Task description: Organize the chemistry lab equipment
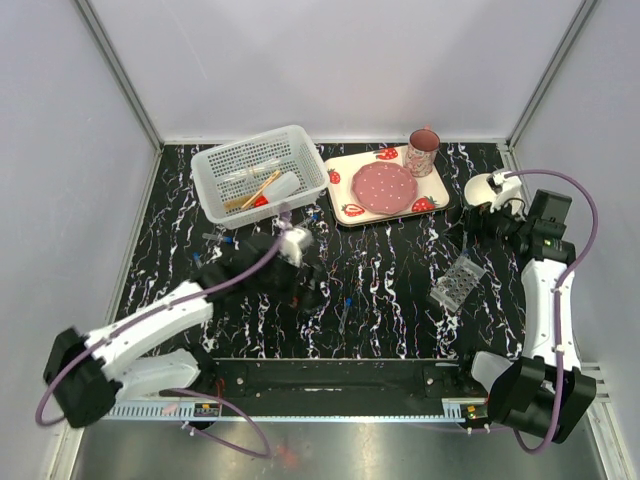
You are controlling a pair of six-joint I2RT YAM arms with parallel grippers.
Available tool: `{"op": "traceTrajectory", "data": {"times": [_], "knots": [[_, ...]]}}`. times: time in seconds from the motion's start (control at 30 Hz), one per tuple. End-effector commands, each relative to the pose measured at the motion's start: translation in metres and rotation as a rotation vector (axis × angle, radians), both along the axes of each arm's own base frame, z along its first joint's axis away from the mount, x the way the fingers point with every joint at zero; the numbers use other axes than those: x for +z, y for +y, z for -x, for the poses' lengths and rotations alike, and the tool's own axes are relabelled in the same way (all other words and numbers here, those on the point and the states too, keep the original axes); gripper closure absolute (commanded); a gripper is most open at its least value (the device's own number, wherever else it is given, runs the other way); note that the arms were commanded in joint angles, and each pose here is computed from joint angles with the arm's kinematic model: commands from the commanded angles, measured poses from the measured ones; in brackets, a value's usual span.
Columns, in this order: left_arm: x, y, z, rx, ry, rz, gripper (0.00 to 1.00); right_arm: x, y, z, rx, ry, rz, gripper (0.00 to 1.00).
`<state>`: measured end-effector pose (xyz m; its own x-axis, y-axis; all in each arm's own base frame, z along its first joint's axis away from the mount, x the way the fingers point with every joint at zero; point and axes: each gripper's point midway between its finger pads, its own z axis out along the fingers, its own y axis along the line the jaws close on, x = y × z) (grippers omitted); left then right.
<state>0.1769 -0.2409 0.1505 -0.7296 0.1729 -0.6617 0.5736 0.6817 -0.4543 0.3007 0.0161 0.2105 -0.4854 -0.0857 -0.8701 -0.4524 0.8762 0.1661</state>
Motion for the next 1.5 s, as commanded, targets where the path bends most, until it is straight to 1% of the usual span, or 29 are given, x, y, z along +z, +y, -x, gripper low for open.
{"op": "traceTrajectory", "data": {"times": [0.0,0.07,0.1,0.13,0.17,0.2,0.27,0.3,0.37,0.4,0.5,0.7,0.87,0.97,1.0,1.03,1.33,1.43,1.47], "knots": [[-0.013,-0.055,0.027,0.009,0.103,-0.032,0.03,0.008,0.037,0.018,0.17,-0.009,-0.179,0.0],[-0.022,-0.068,0.038,0.008,0.122,-0.112,0.04,0.001,0.04,0.022,0.18,-0.015,-0.179,0.0],[-0.043,-0.071,0.038,0.034,0.156,-0.19,0.05,-0.001,0.039,0.024,0.176,-0.015,-0.176,0.0],[-0.05,-0.072,0.032,0.068,0.137,-0.235,0.08,-0.001,0.04,0.026,0.178,-0.025,-0.17,0.0],[-0.049,-0.082,0.036,0.057,0.136,-0.258,0.09,-0.003,0.04,0.027,0.181,-0.027,-0.17,0.0],[-0.065,-0.085,0.034,0.074,0.144,-0.317,0.09,-0.002,0.041,0.028,0.184,-0.033,-0.172,0.0],[-0.064,-0.099,0.033,0.074,0.128,-0.348,0.13,0.0,0.042,0.028,0.191,-0.043,-0.177,0.0],[-0.077,-0.101,0.032,0.082,0.13,-0.394,0.15,0.0,0.043,0.027,0.194,-0.039,-0.183,0.0],[-0.075,-0.111,0.029,0.083,0.121,-0.409,0.21,-0.001,0.043,0.027,0.196,-0.039,-0.183,0.0],[-0.084,-0.112,0.027,0.087,0.122,-0.44,0.23,-0.001,0.042,0.026,0.196,-0.039,-0.183,0.0],[-0.092,-0.114,0.024,0.092,0.125,-0.493,0.29,-0.001,0.043,0.026,0.201,-0.038,-0.187,0.0],[-0.107,-0.109,0.024,0.101,0.128,-0.561,0.43,-0.002,0.042,0.024,0.202,-0.036,-0.185,0.0],[-0.115,-0.105,0.022,0.11,0.124,-0.594,0.48,-0.003,0.042,0.024,0.201,-0.032,-0.186,0.0],[-0.119,-0.105,0.022,0.108,0.128,-0.606,0.54,-0.005,0.042,0.024,0.2,-0.028,-0.186,0.0],[-0.121,-0.105,0.023,0.104,0.131,-0.608,0.55,-0.004,0.042,0.023,0.2,-0.028,-0.186,0.0],[-0.121,-0.105,0.023,0.104,0.131,-0.607,0.59,-0.004,0.042,0.023,0.199,-0.03,-0.186,0.0],[-0.129,-0.103,0.025,0.094,0.137,-0.617,0.7,-0.004,0.044,0.025,0.209,-0.031,-0.194,0.0],[-0.126,-0.105,0.025,0.09,0.13,-0.595,0.76,-0.004,0.044,0.026,0.212,-0.031,-0.196,0.0],[-0.126,-0.106,0.025,0.084,0.127,-0.585,0.79,-0.003,0.045,0.026,0.216,-0.033,-0.197,0.0]]}}
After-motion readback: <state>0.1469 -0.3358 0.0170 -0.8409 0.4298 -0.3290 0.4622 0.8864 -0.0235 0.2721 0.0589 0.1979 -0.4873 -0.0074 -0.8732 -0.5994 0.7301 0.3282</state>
